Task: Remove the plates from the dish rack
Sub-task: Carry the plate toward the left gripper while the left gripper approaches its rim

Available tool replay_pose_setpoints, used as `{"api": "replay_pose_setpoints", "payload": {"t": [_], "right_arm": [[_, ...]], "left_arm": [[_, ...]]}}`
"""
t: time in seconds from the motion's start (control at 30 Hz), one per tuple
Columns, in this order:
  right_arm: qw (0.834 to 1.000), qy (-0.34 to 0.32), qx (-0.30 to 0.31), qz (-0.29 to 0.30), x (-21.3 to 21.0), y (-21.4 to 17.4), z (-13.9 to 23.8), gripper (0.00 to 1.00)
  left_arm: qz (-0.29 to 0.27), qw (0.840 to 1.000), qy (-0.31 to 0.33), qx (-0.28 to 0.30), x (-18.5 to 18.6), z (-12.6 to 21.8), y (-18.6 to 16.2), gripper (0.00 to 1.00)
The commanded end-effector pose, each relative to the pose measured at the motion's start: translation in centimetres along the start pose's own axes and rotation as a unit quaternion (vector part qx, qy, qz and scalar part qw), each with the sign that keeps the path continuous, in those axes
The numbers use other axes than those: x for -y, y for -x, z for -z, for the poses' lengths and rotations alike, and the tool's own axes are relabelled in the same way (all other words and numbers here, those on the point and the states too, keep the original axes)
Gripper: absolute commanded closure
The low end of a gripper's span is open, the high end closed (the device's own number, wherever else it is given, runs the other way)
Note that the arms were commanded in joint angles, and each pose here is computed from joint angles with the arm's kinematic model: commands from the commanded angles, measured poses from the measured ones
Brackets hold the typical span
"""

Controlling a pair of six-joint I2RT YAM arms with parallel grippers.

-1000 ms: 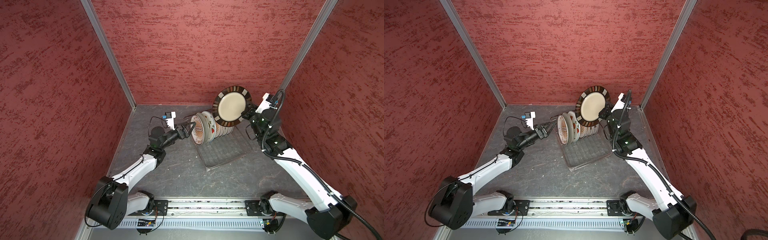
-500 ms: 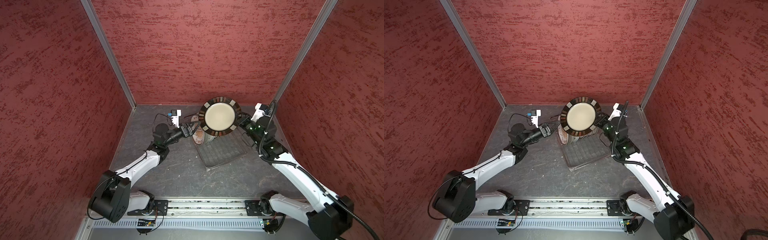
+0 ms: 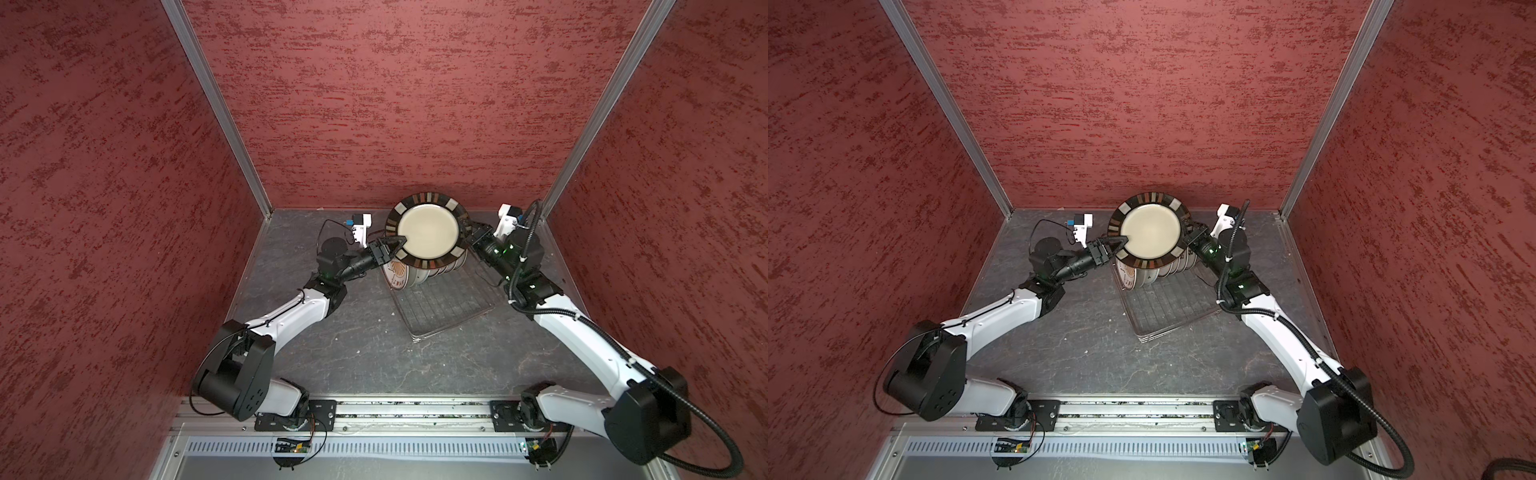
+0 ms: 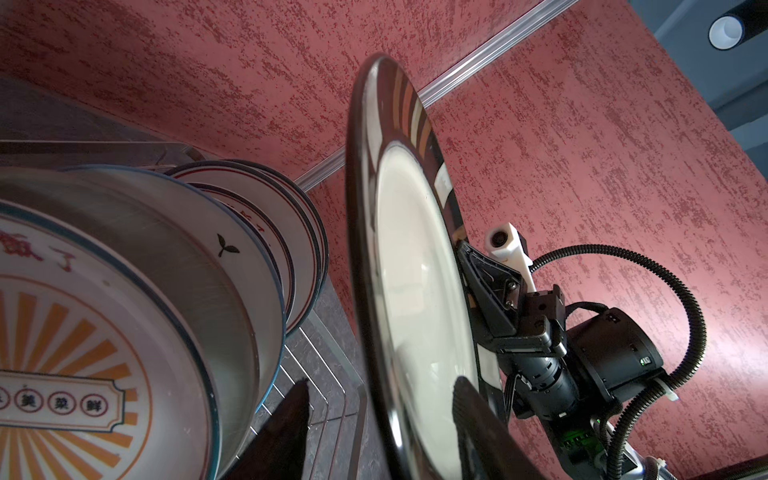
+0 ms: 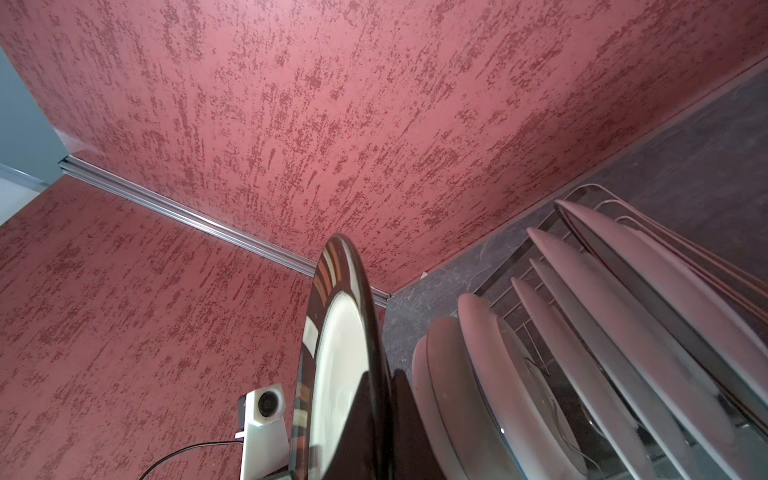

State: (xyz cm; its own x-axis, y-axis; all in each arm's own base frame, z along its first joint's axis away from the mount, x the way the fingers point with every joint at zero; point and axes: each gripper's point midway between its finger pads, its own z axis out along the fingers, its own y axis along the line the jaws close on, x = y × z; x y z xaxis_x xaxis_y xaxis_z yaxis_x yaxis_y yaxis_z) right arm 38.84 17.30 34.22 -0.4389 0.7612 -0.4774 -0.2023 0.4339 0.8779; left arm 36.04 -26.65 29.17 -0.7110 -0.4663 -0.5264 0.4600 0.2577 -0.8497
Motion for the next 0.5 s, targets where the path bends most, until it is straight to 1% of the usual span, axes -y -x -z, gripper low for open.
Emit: {"api": "replay_pose_setpoints", "payload": {"t": [0.0, 0.13, 0.27, 0.3, 0.4, 0.47], "right_arm": [[0.992, 0.12, 0.045, -0.008, -6.6, 3.0, 1.3, 1.0], [0.991, 0.12, 0.058, 0.016, -6.4, 3.2, 1.1, 1.0], [0.991, 0.12, 0.053, 0.024, -5.9, 2.9, 0.6, 1.0], [0.991, 0.12, 0.052, 0.026, -5.9, 2.8, 0.5, 1.0], [0.991, 0.115, 0.054, 0.033, -5.5, 2.8, 0.1, 1.0], [0.992, 0.111, 0.053, 0.039, -5.3, 2.7, -0.1, 1.0]], "left_arm": [[0.021, 1.0, 0.009, -0.011, -0.5, -0.5, -0.2, 0.54], [0.036, 0.999, 0.014, -0.012, -0.9, -0.6, -0.1, 0.65], [0.049, 0.998, 0.016, -0.021, -1.2, -1.0, -0.3, 0.76], [0.052, 0.998, 0.015, -0.023, -1.3, -1.0, -0.3, 0.77], [0.054, 0.998, 0.021, -0.032, -1.6, -1.4, -0.5, 0.78], [0.061, 0.997, 0.013, -0.042, -1.7, -1.5, -0.6, 0.79]]}}
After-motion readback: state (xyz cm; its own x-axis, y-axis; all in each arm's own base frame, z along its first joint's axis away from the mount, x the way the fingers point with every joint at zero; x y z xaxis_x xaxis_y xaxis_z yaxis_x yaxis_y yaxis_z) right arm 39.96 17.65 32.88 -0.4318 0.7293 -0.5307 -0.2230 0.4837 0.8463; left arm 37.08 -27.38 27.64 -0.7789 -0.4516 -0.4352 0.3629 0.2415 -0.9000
